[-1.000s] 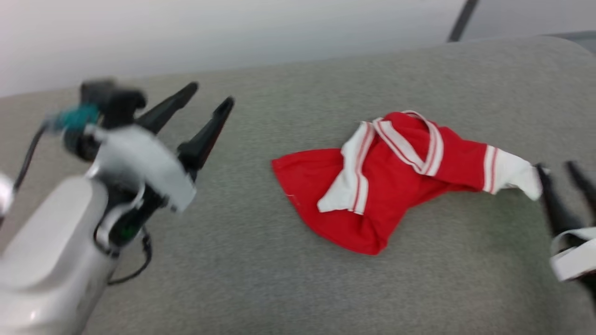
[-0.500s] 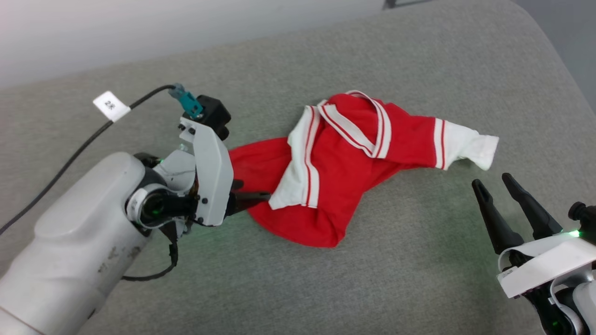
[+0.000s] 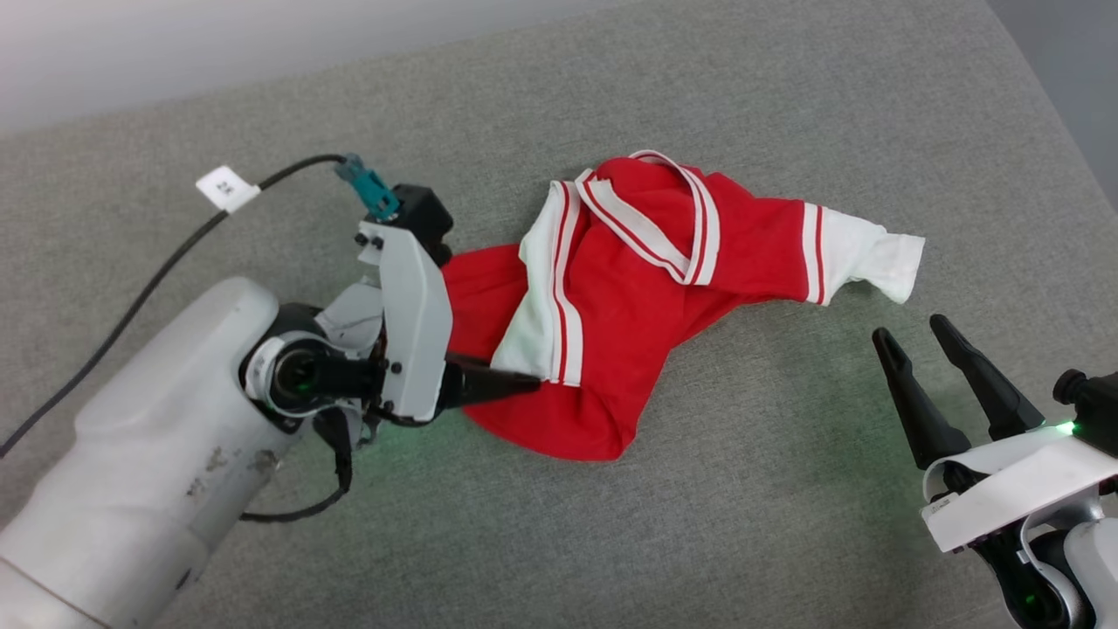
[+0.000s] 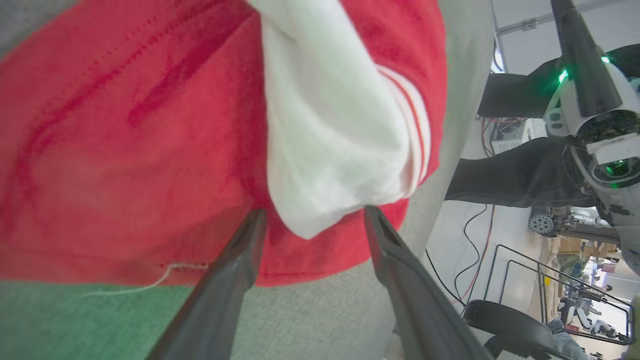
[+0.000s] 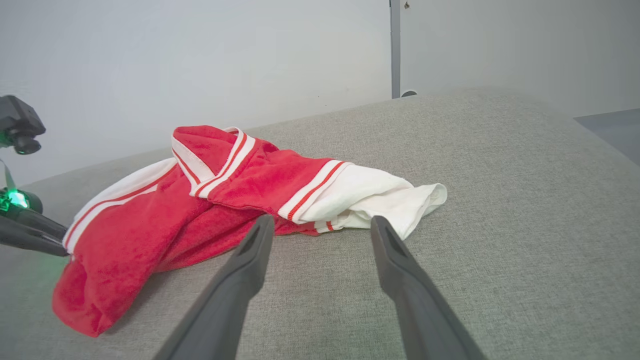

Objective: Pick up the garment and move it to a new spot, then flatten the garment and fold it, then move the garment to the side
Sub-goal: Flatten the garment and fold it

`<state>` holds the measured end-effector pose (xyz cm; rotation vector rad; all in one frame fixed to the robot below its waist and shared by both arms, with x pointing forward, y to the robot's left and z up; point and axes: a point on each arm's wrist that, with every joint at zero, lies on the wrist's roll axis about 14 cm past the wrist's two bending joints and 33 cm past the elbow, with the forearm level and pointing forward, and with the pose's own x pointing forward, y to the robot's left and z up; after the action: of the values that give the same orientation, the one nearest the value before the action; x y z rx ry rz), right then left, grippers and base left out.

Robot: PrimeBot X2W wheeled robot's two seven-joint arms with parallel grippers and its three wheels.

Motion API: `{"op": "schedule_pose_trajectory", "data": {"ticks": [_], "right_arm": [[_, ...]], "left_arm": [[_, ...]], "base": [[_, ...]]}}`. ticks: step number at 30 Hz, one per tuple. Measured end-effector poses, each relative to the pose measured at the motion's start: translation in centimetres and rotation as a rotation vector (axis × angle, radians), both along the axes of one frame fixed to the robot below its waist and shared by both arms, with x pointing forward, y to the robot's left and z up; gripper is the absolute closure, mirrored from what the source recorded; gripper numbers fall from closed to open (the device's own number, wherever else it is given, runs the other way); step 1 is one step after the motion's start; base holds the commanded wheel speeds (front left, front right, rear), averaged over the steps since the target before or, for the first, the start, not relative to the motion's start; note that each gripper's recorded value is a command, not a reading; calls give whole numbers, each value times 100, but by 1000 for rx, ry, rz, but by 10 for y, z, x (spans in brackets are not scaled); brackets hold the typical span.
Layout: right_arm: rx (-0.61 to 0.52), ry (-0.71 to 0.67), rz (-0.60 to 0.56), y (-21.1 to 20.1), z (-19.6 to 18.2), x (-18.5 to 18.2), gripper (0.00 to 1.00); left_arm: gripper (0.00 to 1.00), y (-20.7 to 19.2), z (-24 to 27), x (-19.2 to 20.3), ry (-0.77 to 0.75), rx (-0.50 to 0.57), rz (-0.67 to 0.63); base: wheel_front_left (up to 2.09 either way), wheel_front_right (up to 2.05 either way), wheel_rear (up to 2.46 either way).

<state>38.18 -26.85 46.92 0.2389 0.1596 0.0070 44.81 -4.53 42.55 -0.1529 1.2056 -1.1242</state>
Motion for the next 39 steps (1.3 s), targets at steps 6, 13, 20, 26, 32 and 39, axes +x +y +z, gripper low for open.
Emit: {"op": "schedule_pose_trajectory", "data": {"ticks": [6,13,20,26,32,39], "right_arm": [[4,-4,12,5,1,2,0],[0,-6,17,6,2,4,0],[-1,-19,32,10,6,9,0],[4,-27,83,24,11,16,0],[10,-39,156,45,19,26,0],[9,-59,228,67,30,35,0]], "left_arm": [[34,-4,9,6,-24,-39,25],[100,-6,8,5,-16,-54,36],[100,4,24,14,-64,-85,92],[100,50,59,40,-191,-97,218],[100,112,93,56,-312,-90,377],[100,183,86,42,-366,42,498]], "base": [[0,0,0],[0,0,0],[0,0,0],[0,0,0],[0,0,0],[0,0,0]]}}
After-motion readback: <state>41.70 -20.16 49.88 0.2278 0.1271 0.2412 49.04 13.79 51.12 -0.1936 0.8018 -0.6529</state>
